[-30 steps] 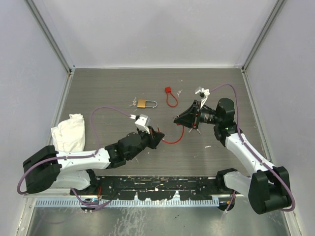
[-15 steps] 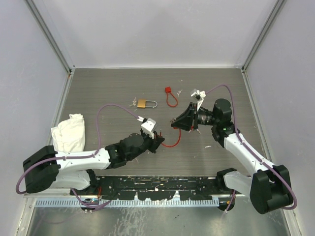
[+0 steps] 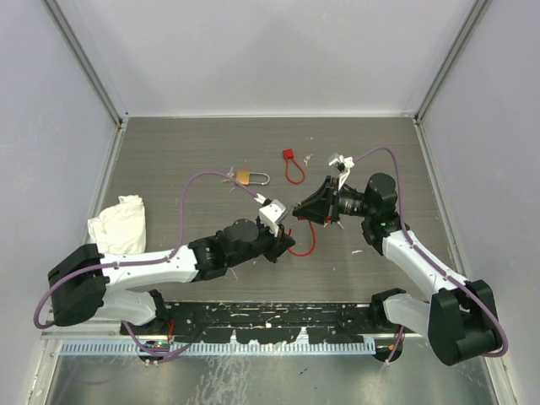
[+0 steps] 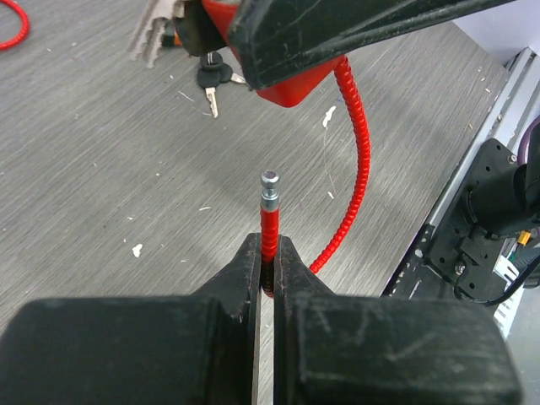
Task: Lock with the key
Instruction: Lock the lock.
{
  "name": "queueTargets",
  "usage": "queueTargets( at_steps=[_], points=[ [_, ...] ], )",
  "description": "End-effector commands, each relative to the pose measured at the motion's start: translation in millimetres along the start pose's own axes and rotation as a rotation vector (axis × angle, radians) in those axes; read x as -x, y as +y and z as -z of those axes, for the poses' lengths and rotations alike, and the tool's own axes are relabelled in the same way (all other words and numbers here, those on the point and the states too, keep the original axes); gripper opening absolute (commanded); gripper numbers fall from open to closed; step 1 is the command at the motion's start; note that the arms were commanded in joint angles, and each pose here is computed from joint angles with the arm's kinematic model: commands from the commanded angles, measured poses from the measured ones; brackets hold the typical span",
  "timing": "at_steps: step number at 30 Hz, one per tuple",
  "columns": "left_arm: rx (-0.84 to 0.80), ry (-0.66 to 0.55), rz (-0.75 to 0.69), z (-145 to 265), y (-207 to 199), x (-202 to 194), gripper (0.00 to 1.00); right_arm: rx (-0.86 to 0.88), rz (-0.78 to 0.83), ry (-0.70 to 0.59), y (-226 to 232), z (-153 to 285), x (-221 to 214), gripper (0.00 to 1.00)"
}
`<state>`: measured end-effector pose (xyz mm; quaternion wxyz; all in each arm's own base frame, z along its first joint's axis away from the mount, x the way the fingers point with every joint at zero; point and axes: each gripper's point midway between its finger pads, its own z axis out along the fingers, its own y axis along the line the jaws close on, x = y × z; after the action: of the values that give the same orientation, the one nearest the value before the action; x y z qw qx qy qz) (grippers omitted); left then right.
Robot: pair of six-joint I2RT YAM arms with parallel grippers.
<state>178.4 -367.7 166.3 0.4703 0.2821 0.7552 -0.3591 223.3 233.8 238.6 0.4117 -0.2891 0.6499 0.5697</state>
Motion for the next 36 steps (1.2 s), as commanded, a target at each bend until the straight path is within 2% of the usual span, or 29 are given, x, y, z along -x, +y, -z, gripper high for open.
queueTargets(
  at_steps=[1, 29, 36],
  points=[
    [-0.073, -0.033, 0.024, -6, -21, 21, 0.0, 0.024, 0.048, -0.065, 7, -2, 17, 0.01],
    [-0.159, -0.154, 0.105, -20, -36, 64, 0.0, 0.032, 0.012, -0.114, 10, -2, 17, 0.01],
    [-0.201, -0.14, 0.112, -24, -43, 63, 0.0, 0.029, 0.012, -0.117, 9, -2, 18, 0.01]
  ],
)
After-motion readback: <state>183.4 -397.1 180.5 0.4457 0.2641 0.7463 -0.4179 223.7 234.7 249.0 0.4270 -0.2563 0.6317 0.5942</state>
